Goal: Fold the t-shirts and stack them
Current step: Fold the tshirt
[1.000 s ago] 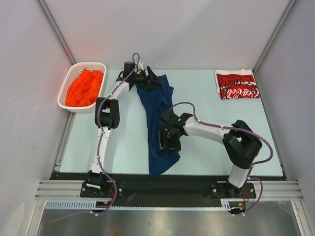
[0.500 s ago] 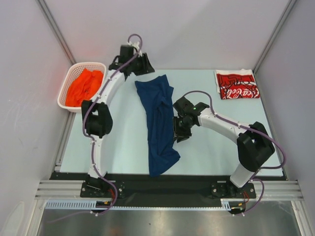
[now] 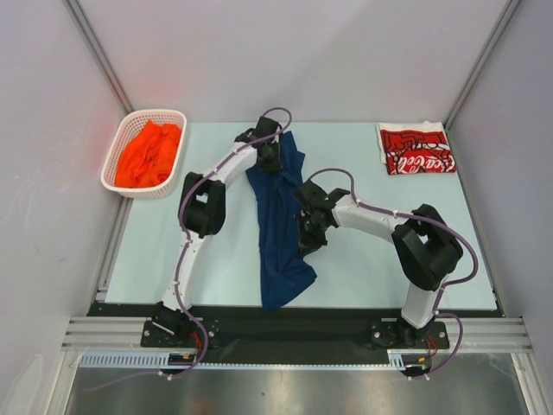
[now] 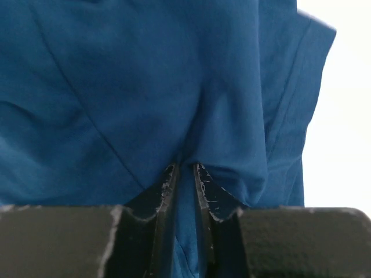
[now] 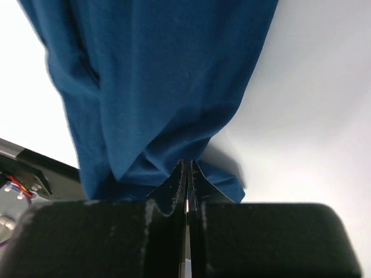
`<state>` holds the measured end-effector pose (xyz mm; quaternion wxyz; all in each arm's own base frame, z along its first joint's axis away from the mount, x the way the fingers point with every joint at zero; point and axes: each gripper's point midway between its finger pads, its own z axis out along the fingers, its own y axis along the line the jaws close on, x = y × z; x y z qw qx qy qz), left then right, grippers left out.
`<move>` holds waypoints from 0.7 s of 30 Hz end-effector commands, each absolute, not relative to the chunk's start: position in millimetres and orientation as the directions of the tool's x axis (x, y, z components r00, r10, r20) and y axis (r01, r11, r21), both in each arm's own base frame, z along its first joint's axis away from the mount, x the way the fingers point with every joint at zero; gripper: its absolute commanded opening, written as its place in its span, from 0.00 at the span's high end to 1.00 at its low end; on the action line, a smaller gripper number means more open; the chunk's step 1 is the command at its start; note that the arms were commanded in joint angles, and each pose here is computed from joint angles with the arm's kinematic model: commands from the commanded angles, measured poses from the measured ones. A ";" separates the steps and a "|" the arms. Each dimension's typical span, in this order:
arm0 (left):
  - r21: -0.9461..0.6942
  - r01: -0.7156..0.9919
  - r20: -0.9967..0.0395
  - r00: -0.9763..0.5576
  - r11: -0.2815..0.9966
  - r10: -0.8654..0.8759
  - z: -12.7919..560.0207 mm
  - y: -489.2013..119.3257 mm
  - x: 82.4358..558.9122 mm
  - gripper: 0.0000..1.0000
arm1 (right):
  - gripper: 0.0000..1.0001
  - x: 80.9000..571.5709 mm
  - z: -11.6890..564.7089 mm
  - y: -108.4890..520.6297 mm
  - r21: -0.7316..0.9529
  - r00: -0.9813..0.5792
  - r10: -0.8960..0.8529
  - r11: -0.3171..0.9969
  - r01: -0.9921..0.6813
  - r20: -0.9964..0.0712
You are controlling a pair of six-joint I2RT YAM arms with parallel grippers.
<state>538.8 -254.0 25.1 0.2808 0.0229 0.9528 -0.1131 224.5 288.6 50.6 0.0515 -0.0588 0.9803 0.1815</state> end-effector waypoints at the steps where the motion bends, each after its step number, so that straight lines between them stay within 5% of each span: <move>1: -0.171 0.045 -0.541 -0.839 0.984 -0.056 28.4 -241.7 551.8 0.78 | 1.00 216.4 37.6 287.1 0.353 -0.984 -0.120 0.922 -0.159 -0.132; 7: -0.280 0.071 -0.465 -0.883 0.957 -0.070 -6.7 -256.2 550.8 0.75 | 1.00 184.3 18.6 284.2 0.340 -0.986 -0.103 0.930 -0.142 -0.129; 16: -0.446 0.163 -0.527 -0.842 0.880 -0.112 22.9 -237.0 592.2 0.74 | 1.00 127.5 12.7 314.6 0.419 -0.996 -0.079 0.903 -0.093 -0.050; 20: -0.411 0.212 -0.597 -0.797 0.887 -0.086 70.5 -221.1 595.1 0.57 | 1.00 138.4 27.5 317.9 0.416 -0.990 -0.104 0.900 -0.132 -0.091; 21: -0.410 0.216 -0.617 -0.781 0.886 -0.094 83.4 -215.6 597.1 0.45 | 1.00 143.5 32.3 315.8 0.408 -0.989 -0.106 0.902 -0.140 -0.106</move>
